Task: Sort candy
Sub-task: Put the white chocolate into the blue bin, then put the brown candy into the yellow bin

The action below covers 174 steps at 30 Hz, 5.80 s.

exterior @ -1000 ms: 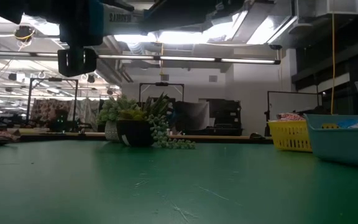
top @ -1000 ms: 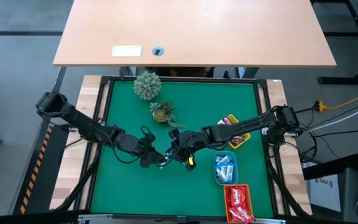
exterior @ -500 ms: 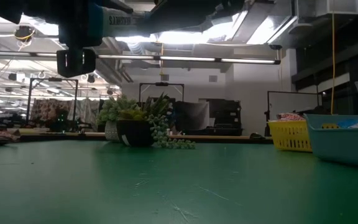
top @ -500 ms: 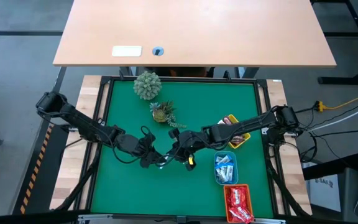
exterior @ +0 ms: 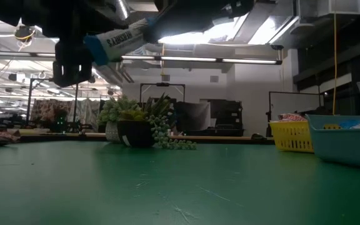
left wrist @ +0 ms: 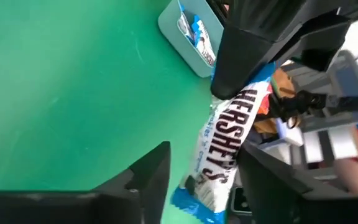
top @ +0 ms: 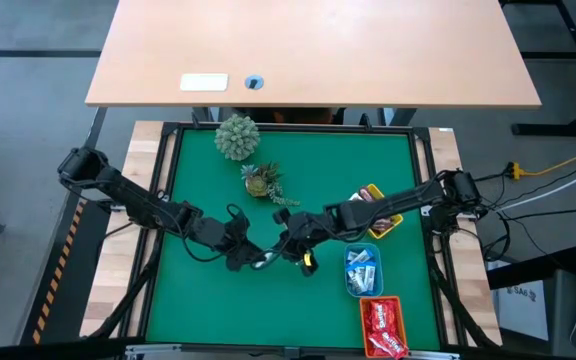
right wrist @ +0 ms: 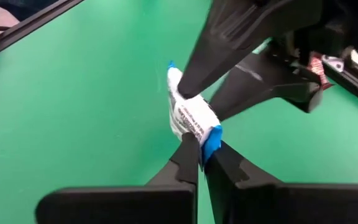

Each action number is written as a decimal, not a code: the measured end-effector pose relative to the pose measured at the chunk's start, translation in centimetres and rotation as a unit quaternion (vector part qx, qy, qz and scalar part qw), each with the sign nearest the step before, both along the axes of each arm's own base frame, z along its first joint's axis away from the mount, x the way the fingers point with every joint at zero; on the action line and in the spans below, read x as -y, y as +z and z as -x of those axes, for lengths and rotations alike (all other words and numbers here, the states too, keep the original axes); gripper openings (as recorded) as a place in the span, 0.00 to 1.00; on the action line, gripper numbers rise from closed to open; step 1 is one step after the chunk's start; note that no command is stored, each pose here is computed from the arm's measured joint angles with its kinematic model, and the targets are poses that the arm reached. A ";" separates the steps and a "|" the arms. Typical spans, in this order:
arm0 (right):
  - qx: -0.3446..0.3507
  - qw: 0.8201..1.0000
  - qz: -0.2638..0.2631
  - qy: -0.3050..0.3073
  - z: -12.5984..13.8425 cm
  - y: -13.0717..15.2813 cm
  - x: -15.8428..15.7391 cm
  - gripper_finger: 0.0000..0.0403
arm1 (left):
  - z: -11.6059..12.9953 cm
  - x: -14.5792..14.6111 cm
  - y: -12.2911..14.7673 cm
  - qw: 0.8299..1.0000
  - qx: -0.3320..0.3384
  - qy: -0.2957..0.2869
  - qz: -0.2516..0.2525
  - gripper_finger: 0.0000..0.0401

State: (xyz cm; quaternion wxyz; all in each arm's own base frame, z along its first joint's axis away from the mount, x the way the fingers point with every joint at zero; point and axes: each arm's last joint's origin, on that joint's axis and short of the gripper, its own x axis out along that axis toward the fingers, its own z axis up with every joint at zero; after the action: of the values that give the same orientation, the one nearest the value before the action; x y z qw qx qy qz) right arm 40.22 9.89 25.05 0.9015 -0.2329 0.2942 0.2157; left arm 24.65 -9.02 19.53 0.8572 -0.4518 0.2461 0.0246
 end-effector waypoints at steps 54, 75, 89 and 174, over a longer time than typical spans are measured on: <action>-0.465 0.844 0.008 -0.267 14.6 0.2 -7.2 0.39 | 6.4 -9.0 4.0 0.864 -0.372 -0.059 -0.334 0.52; -0.460 0.847 0.003 -0.265 14.5 0.1 -7.3 0.58 | 10.6 -12.0 -0.9 0.804 -0.549 -0.042 -0.225 0.52; -0.448 0.856 -0.013 -0.259 14.1 0.1 -7.5 0.58 | 10.9 -12.4 -1.5 0.766 -0.589 -0.116 -0.229 0.52; 0.015 0.999 0.020 -0.044 9.8 6.6 -8.9 0.58 | -8.6 -3.7 1.4 0.938 -0.106 -0.296 -0.144 0.18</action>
State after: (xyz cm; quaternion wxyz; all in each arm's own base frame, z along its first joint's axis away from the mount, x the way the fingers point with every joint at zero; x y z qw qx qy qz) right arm 30.46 18.82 31.66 0.9096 -0.2409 0.2947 0.1668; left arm 33.20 -5.31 20.89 0.8505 -0.2252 0.4518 -0.1476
